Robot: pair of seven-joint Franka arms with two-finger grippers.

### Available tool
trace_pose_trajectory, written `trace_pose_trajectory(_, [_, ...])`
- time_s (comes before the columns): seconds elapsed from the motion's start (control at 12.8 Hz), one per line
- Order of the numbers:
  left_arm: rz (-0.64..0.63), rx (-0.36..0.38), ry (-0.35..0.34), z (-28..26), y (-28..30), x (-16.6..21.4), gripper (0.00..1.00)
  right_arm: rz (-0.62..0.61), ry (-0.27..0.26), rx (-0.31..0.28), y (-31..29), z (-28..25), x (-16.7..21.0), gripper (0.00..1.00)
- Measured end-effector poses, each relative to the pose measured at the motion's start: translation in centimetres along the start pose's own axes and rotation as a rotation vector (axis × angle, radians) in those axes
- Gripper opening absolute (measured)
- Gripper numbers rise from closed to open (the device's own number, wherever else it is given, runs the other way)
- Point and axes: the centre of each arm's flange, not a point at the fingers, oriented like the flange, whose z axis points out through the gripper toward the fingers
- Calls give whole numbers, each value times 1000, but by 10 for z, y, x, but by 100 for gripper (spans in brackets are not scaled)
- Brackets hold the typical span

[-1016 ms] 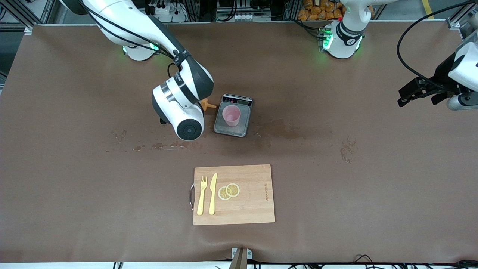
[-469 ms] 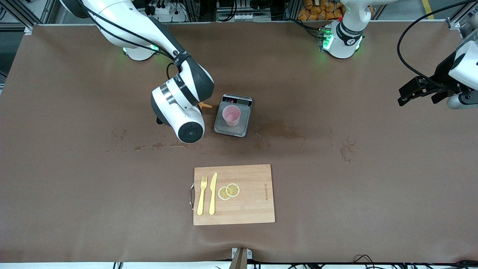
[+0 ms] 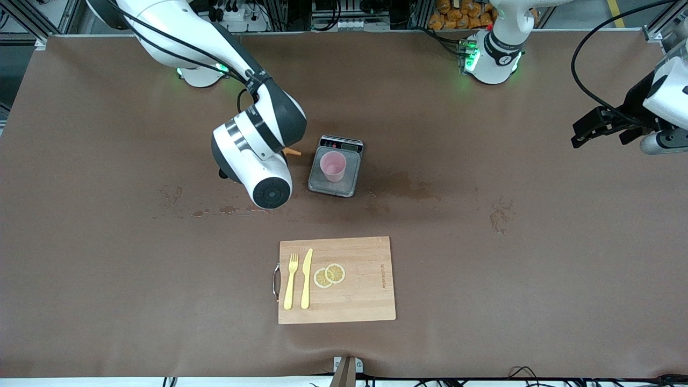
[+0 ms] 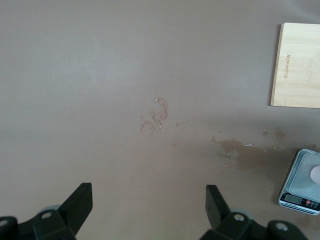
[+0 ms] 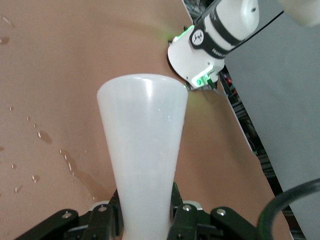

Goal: Add sauce to pink cup with both arms

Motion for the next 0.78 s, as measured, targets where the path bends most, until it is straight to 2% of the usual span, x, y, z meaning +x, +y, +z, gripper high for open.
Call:
trace_pose_trajectory(0.16, [0,0,-2,0,0,0,100,10,26,-3,2,-3,6,37])
trace_pose_trajectory(0.78, [0,1,-4,0,0,-1,100,3,22,7,-2,-5,-7,37])
